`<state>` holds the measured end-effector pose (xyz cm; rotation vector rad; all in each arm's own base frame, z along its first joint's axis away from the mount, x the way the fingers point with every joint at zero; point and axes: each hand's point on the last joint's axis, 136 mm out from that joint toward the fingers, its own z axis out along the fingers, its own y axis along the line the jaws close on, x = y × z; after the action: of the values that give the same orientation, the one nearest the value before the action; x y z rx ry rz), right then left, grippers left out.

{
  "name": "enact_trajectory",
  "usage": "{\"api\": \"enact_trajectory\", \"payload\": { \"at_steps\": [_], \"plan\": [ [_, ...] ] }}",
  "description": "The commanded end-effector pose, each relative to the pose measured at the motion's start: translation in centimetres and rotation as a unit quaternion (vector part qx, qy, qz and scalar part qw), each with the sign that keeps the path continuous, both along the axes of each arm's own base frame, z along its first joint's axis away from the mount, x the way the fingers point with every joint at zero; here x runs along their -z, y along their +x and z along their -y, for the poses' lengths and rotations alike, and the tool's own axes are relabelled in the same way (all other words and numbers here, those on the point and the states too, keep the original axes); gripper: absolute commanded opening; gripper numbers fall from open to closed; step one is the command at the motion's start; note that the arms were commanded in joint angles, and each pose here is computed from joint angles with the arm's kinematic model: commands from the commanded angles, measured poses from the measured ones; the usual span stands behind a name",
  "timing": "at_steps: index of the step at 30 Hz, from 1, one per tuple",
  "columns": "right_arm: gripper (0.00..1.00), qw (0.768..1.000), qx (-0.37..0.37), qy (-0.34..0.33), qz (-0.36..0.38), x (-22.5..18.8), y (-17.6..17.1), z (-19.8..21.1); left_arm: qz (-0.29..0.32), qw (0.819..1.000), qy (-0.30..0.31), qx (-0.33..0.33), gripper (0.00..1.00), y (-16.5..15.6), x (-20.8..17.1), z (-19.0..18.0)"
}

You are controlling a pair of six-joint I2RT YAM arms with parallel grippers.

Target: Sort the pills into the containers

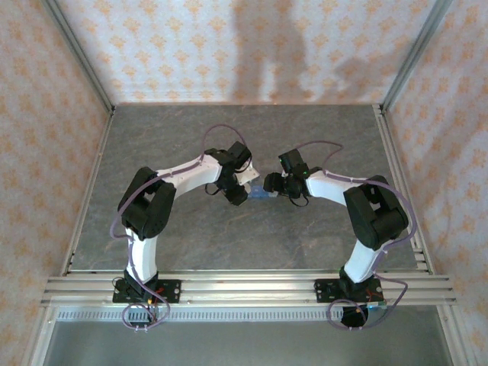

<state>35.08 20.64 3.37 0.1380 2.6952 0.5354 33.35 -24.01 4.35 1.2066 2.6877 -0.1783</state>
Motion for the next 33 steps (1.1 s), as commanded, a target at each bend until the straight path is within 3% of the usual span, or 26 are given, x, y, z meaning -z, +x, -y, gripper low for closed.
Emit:
{"api": "enact_trajectory", "payload": {
  "at_steps": [1,33],
  "plan": [
    [0.67,1.000,-0.005,-0.009,-0.015,1.35,-0.83,0.10,0.000,0.999,0.040,0.017,0.00,-0.13,0.26,-0.51],
    [0.67,1.000,-0.003,-0.011,-0.020,1.69,-1.08,0.24,0.024,0.993,0.102,0.045,0.00,0.49,-0.37,-0.55]
  ]
}}
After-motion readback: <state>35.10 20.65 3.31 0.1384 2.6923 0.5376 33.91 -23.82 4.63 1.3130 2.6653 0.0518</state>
